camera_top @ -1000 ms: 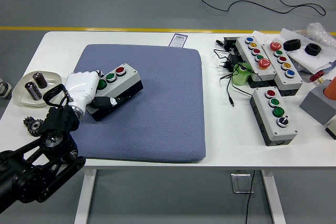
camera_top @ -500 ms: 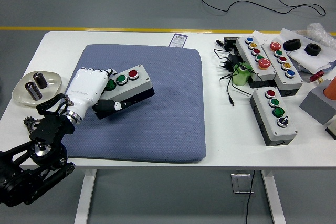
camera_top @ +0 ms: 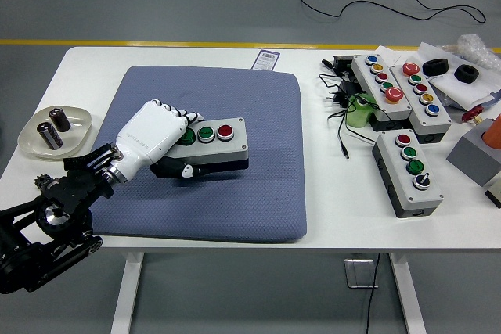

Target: Pick up the button,place it on the desk,press the button,press the button

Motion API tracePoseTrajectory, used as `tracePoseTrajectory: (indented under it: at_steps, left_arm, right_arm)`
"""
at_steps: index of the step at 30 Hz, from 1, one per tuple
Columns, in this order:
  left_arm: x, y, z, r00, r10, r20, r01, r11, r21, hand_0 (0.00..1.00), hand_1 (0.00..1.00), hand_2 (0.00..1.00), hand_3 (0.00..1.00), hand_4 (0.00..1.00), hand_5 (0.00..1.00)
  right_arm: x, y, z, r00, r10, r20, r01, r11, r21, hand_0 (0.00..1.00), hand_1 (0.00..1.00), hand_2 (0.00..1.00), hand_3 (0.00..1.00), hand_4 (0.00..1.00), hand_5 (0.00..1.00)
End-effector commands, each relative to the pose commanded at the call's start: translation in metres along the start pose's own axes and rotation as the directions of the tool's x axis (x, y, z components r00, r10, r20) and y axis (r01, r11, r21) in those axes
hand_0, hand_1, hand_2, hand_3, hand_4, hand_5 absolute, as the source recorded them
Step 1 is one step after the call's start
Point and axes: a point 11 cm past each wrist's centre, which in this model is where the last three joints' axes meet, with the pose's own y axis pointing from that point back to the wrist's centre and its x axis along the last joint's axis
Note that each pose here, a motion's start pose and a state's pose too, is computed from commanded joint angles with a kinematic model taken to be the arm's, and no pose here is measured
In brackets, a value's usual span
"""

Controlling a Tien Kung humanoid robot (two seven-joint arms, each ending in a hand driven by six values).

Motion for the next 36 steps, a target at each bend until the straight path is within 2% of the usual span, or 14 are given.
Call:
tracePoseTrajectory:
  at_steps: [9, 10, 15, 16, 21, 22, 27, 28, 33, 34, 36]
  left_arm:
    - [-0.005, -0.005, 0.006, 0.999, -0.044, 0.022, 0.046, 0.995, -0.085, 0.031, 0.002, 0.031, 0.23, 0.287, 0.002]
    - [-0.006, -0.005, 0.006, 0.999, -0.049, 0.024, 0.051, 0.995, -0.089, 0.11, 0.012, 0.103, 0.284, 0.301, 0.002]
    - [-0.01, -0.006, 0.002, 0.995, -0.094, 0.028, 0.096, 0.992, -0.079, 0.11, 0.012, 0.103, 0.284, 0.301, 0.002]
    - [-0.011, -0.006, 0.001, 0.994, -0.104, 0.028, 0.106, 0.992, -0.072, 0.241, 0.219, 0.272, 0.453, 0.432, 0.002]
    - [-0.012, -0.006, -0.003, 0.99, -0.139, 0.016, 0.14, 0.989, -0.04, 0.241, 0.219, 0.272, 0.453, 0.432, 0.002]
    - [-0.011, -0.006, -0.003, 0.99, -0.143, 0.013, 0.143, 0.989, -0.04, 0.496, 0.513, 0.639, 0.774, 0.582, 0.002]
    - [-0.01, -0.007, -0.003, 0.984, -0.18, -0.001, 0.18, 0.983, -0.047, 0.496, 0.513, 0.639, 0.774, 0.582, 0.002]
    - [-0.011, -0.007, -0.003, 0.982, -0.189, -0.002, 0.188, 0.981, -0.05, 0.689, 0.819, 0.934, 0.966, 0.663, 0.021]
    - [-0.014, -0.005, -0.005, 0.972, -0.235, -0.011, 0.234, 0.971, -0.043, 0.689, 0.819, 0.934, 0.966, 0.663, 0.021]
    - [-0.014, -0.004, -0.005, 0.97, -0.244, -0.015, 0.243, 0.969, -0.04, 0.991, 0.998, 0.998, 0.998, 0.658, 0.006]
    - [-0.013, -0.003, -0.005, 0.965, -0.262, -0.03, 0.261, 0.965, -0.04, 0.991, 0.998, 0.998, 0.998, 0.658, 0.006]
  right_arm:
    - [0.0, 0.0, -0.001, 1.0, 0.0, -0.003, 0.0, 1.0, 0.001, 0.653, 0.652, 0.679, 0.595, 0.437, 0.295]
    - [0.0, 0.0, -0.001, 1.0, 0.0, -0.004, 0.0, 1.0, 0.002, 0.653, 0.652, 0.678, 0.595, 0.436, 0.295]
    - [0.0, 0.0, -0.002, 1.0, 0.0, -0.004, 0.0, 1.0, 0.005, 0.653, 0.652, 0.678, 0.595, 0.436, 0.295]
    - [0.0, 0.0, -0.003, 1.0, 0.0, -0.004, 0.0, 1.0, 0.005, 0.653, 0.652, 0.678, 0.595, 0.436, 0.295]
    - [-0.001, 0.001, -0.004, 1.0, -0.001, -0.002, 0.001, 1.0, 0.008, 0.653, 0.652, 0.678, 0.595, 0.436, 0.295]
    - [0.0, 0.001, -0.004, 1.0, -0.001, -0.002, 0.001, 1.0, 0.008, 0.653, 0.653, 0.679, 0.595, 0.436, 0.295]
    - [0.0, 0.0, -0.003, 1.0, 0.0, -0.005, 0.0, 1.0, 0.007, 0.653, 0.653, 0.679, 0.595, 0.436, 0.295]
    - [0.0, 0.0, -0.003, 1.0, 0.0, -0.005, 0.001, 1.0, 0.007, 0.653, 0.654, 0.679, 0.595, 0.436, 0.294]
    - [0.0, 0.0, -0.003, 1.0, -0.001, -0.005, 0.001, 1.0, 0.007, 0.653, 0.654, 0.679, 0.595, 0.436, 0.294]
    - [0.0, 0.0, -0.003, 1.0, -0.001, -0.004, 0.001, 1.0, 0.007, 0.653, 0.655, 0.678, 0.595, 0.436, 0.293]
    - [-0.001, 0.001, -0.003, 1.0, -0.001, -0.004, 0.001, 1.0, 0.007, 0.653, 0.655, 0.678, 0.595, 0.436, 0.293]
